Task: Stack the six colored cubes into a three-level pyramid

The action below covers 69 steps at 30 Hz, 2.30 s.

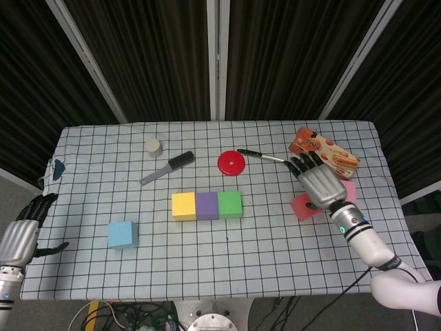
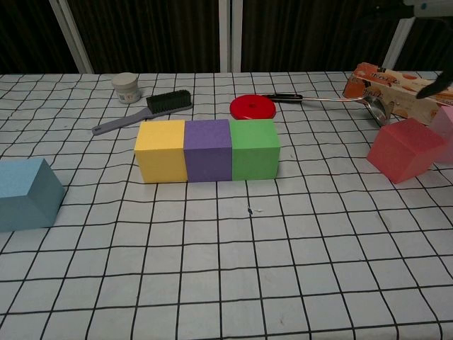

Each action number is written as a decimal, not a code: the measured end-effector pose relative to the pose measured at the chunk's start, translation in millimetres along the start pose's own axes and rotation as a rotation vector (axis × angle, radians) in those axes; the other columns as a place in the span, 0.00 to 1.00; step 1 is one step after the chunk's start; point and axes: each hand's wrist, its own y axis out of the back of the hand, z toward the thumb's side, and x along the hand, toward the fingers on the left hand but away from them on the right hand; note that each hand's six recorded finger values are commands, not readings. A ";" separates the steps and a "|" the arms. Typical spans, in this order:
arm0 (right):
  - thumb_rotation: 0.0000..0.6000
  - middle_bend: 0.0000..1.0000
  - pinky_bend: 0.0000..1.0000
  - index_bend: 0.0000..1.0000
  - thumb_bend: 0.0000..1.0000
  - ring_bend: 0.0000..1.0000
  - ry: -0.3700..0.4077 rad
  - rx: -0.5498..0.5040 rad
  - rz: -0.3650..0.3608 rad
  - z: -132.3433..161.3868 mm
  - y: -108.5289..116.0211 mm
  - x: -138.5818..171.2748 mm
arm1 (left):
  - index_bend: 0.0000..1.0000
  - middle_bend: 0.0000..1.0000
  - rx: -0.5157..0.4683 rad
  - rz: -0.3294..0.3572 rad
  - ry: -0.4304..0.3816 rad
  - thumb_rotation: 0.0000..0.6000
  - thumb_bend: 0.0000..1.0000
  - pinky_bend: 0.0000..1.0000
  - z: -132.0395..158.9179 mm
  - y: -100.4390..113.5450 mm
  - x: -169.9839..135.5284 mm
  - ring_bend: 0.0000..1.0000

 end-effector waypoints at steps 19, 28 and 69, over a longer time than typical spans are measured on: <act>1.00 0.06 0.00 0.00 0.05 0.00 0.010 -0.034 0.040 -33.8 -97.2 6.3 | 0.07 0.06 0.020 -0.028 -0.022 1.00 0.06 0.14 16.3 -8.3 5.0 0.00; 1.00 0.17 0.00 0.00 0.08 0.00 0.051 -0.083 0.017 -21.8 -112.3 -1.0 | 0.07 0.06 0.021 -0.039 -0.027 1.00 0.06 0.14 19.5 -12.4 7.4 0.00; 1.00 0.73 0.00 0.00 0.16 0.28 0.012 -0.434 -0.103 109.0 55.9 -29.8 | 0.07 0.06 -0.046 -0.008 -0.034 1.00 0.06 0.14 10.3 -11.0 0.6 0.00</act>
